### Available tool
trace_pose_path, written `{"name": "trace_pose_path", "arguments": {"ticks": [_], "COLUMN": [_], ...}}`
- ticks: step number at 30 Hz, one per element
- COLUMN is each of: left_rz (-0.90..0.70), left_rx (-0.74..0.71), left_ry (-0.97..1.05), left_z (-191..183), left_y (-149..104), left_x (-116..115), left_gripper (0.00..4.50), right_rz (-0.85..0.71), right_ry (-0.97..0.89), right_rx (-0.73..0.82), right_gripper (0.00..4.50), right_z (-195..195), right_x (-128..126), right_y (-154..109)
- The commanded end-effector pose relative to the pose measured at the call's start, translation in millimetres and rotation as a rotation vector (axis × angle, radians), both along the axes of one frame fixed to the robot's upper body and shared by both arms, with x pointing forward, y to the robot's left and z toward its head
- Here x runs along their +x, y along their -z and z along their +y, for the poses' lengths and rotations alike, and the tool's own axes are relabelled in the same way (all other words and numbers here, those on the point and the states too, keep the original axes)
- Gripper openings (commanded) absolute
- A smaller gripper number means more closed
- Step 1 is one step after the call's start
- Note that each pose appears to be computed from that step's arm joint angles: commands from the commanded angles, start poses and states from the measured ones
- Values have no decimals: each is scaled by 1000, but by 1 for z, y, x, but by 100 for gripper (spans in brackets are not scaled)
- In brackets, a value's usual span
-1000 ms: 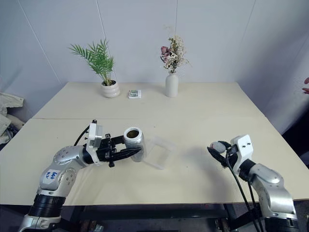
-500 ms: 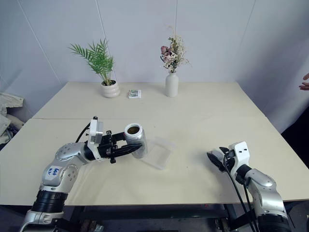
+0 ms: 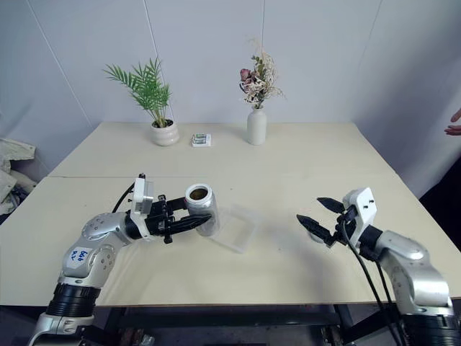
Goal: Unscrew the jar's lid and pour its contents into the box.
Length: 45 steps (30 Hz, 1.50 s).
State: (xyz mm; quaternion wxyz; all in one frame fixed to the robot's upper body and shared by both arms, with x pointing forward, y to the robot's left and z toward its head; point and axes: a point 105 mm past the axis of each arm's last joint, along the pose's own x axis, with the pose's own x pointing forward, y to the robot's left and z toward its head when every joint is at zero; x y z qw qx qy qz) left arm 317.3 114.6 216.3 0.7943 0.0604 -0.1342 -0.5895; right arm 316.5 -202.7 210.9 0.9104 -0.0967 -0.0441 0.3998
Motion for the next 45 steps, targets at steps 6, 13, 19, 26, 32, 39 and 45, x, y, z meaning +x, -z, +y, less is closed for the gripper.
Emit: {"name": "trace_pose_path", "arguments": {"ticks": [6, 13, 19, 26, 32, 39, 45], "left_rz": [-45, -43, -41, -95, -320, -807, -1543], "left_rx": [2, 22, 51, 90, 220, 466, 791], "left_ry": [-27, -52, -65, -79, -266, -223, -120], "left_z": [10, 15, 5, -11, -14, -35, -60], "left_y": [-10, -11, -7, -8, -30, -36, -47], "left_x": [7, 15, 26, 35, 60, 54, 51], "left_gripper": [206, 206, 206, 206, 206, 206, 206], "right_rz": [-127, -164, -155, -139, -128, -117, -103], "right_ry": [-212, -231, -202, -191, -178, -169, -164], "right_rx": [-172, -225, -222, -183, -143, -94, -80], "right_gripper": [449, 449, 449, 449, 449, 449, 449], "right_z": [18, 15, 13, 18, 20, 22, 23], "right_x": [-41, -64, -67, -66, -66, -64, -61], "right_y": [-60, -67, -62, -53, -46, -43, -39]}}
